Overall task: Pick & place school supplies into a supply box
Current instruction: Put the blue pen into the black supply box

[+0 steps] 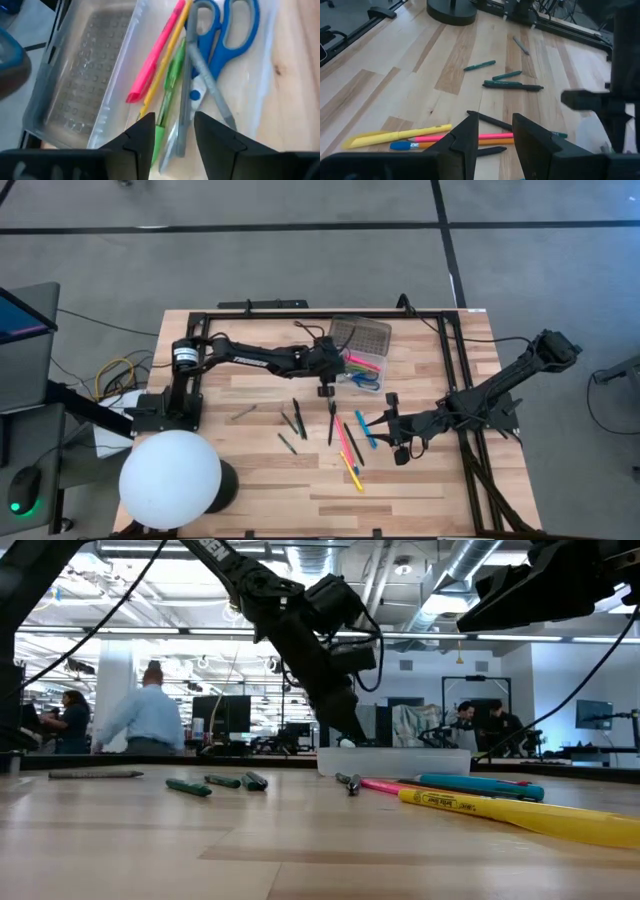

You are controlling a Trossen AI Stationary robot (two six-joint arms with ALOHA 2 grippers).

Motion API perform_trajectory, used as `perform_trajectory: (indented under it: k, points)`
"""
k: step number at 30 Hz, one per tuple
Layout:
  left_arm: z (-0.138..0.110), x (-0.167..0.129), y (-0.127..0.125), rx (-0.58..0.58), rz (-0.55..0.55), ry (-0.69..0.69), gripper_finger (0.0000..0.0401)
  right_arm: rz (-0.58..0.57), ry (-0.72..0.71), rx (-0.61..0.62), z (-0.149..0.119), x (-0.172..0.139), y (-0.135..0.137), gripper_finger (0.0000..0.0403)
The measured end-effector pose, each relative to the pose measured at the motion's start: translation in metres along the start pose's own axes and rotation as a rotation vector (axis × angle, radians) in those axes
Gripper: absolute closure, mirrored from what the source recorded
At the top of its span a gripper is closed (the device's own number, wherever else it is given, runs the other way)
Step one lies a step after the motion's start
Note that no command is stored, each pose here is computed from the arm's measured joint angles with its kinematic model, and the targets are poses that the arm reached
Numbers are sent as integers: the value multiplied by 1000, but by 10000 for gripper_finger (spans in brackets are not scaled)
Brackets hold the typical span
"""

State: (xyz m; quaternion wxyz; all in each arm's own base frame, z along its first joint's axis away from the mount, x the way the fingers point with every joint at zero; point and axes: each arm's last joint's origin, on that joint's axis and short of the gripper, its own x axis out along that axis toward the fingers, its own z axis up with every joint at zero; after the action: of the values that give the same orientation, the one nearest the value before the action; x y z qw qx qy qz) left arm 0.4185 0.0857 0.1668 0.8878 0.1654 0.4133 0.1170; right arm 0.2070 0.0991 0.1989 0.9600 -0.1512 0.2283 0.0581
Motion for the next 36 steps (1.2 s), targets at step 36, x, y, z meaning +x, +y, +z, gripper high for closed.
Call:
perform_trajectory:
  k: [36]
  points:
    - [-146,-204,-59,-83,-228,-469,314,-196,170,603,-36,51,-11,291]
